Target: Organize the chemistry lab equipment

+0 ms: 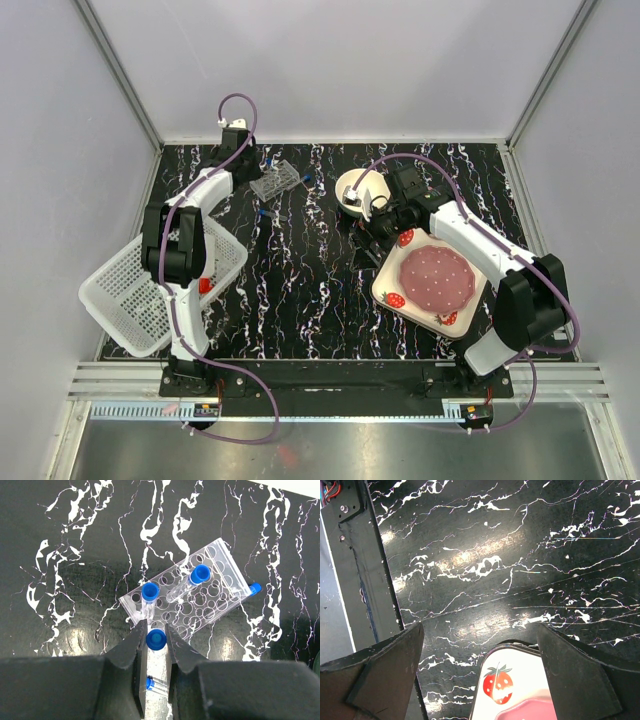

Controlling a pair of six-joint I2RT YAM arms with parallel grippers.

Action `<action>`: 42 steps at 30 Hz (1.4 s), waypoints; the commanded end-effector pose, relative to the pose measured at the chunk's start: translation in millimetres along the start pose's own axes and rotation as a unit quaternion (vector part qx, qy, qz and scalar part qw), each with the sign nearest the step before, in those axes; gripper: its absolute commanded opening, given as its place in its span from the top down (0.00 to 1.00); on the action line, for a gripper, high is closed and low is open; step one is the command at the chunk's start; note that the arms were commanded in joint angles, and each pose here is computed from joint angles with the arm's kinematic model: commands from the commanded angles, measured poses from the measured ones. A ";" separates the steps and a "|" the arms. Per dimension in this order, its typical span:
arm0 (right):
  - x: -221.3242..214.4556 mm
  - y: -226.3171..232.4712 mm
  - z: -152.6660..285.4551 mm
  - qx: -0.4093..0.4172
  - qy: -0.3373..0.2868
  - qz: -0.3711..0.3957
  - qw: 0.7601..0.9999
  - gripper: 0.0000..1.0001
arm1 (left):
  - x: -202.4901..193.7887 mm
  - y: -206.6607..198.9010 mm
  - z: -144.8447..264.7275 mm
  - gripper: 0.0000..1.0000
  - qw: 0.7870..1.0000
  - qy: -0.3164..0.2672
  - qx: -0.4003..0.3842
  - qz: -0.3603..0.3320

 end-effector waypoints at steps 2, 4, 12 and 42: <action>13.3 -2.9 4.1 -0.004 -0.014 0.024 1.000 0.00 | 9.6 -3.6 -3.4 0.93 1.000 -0.017 0.004 -0.008; 12.8 -3.0 3.8 -0.003 -0.013 0.024 1.000 0.00 | 7.5 -3.1 -4.8 0.92 1.000 -0.014 0.005 -0.011; 12.0 -3.3 3.3 -0.002 -0.011 0.022 1.000 0.00 | 4.0 -5.3 -7.9 0.91 1.000 -0.006 0.007 -0.020; 10.7 -3.9 3.5 -0.004 -0.006 0.023 1.000 0.00 | 32.7 -15.7 68.0 0.50 0.998 -0.064 -0.015 -0.013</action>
Point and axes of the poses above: each gripper's point midway between its finger pads, its own z axis back along the fingers, its own y axis along the line the jaws close on, x = y × z, the point moved 6 cm from there along z, back along the fingers, and after that the axes turned 13 degrees about z, right-handed, at the moved point
